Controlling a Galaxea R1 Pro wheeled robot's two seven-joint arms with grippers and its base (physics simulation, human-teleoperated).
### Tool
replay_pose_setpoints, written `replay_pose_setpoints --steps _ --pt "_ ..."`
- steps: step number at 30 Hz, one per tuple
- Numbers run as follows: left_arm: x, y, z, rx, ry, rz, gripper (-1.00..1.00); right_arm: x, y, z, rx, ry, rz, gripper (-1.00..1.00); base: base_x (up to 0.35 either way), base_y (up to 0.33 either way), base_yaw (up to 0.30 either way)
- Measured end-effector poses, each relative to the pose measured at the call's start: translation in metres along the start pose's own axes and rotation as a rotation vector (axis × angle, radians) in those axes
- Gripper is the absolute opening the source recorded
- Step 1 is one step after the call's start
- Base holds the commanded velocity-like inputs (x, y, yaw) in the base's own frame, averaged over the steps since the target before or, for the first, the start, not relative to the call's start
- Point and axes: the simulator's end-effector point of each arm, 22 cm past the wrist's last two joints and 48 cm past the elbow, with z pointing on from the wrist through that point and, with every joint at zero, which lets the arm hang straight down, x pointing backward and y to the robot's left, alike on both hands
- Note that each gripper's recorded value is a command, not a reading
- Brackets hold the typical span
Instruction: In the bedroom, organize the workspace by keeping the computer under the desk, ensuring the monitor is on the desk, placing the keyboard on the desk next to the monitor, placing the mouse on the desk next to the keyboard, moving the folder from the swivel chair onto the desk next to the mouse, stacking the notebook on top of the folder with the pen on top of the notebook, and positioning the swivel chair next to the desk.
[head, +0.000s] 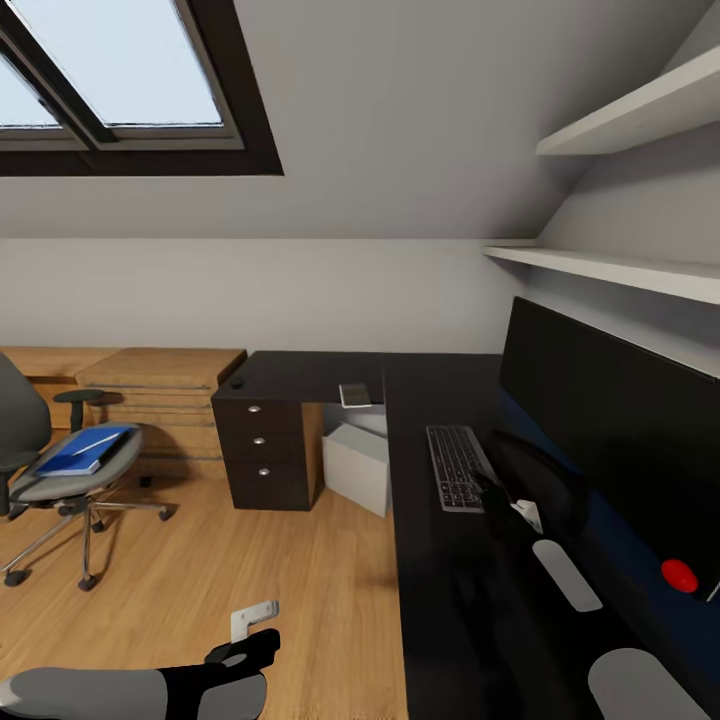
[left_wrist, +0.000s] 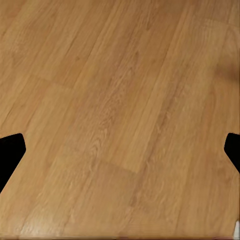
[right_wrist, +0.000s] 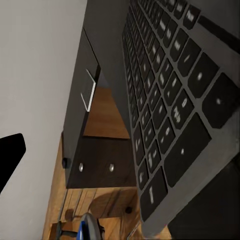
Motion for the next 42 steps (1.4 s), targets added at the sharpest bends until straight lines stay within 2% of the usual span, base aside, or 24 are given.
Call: replay_pose_setpoints --steps 17,34,42 --pt "0.000 0.001 0.000 -0.002 0.000 0.000 1.00 0.000 0.000 0.000 0.000 0.000 0.000 1.00 -0.290 -0.143 0.000" --pt "-0.001 0.004 0.001 -0.010 0.000 0.000 1.00 0.004 0.000 0.001 -0.001 0.007 -0.005 1.00 -0.330 -0.014 0.000" --pt "-0.002 0.008 0.002 -0.020 -0.002 -0.001 1.00 0.026 0.000 0.002 0.006 0.044 -0.067 1.00 -0.334 0.000 0.000"
